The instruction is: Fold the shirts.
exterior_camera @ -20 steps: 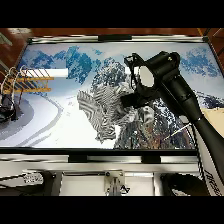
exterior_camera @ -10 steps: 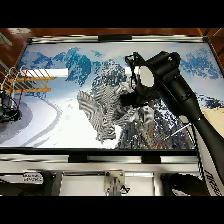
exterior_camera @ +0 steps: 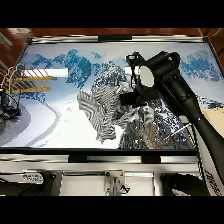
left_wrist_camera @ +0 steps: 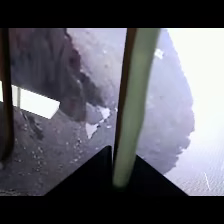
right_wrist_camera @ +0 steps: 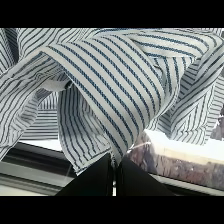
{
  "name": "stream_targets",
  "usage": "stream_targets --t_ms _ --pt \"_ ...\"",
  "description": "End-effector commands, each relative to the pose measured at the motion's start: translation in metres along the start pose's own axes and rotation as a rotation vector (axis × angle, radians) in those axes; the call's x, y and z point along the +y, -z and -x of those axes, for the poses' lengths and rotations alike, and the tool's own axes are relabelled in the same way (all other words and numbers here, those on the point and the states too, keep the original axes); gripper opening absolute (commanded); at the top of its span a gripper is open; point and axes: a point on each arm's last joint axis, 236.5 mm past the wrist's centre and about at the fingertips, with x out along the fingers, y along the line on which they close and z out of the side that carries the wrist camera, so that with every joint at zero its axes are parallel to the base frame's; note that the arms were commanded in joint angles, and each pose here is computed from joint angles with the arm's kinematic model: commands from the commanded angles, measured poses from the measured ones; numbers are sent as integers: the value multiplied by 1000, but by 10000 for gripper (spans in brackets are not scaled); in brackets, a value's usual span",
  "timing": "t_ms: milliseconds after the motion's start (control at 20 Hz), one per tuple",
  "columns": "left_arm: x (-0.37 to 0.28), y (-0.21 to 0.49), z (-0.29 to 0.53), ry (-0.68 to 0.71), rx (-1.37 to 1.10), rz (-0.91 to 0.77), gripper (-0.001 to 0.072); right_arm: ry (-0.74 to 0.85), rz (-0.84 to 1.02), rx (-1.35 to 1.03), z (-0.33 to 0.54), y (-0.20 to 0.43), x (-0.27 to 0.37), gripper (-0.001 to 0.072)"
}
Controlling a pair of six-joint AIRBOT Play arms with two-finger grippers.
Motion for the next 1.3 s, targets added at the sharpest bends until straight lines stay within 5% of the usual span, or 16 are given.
stream_targets --t_ms 0,450,850,1050,1250 --pt "6 -14 13 -12 -27 6 58 1 -2 -14 0 -3 0 93" --pt "5 -44 71 -40 -145 -1 57 53 -4 -46 1 -11 -13 93" --pt "-58 -87 242 112 -542 118 57 229 98 25 7 4 -54 92" --pt "-157 -44 327 299 -601 -84 57 310 145 8 12 -3 -72 92" --pt "-240 79 330 458 -400 -377 55 377 149 12 17 -7 -100 91"
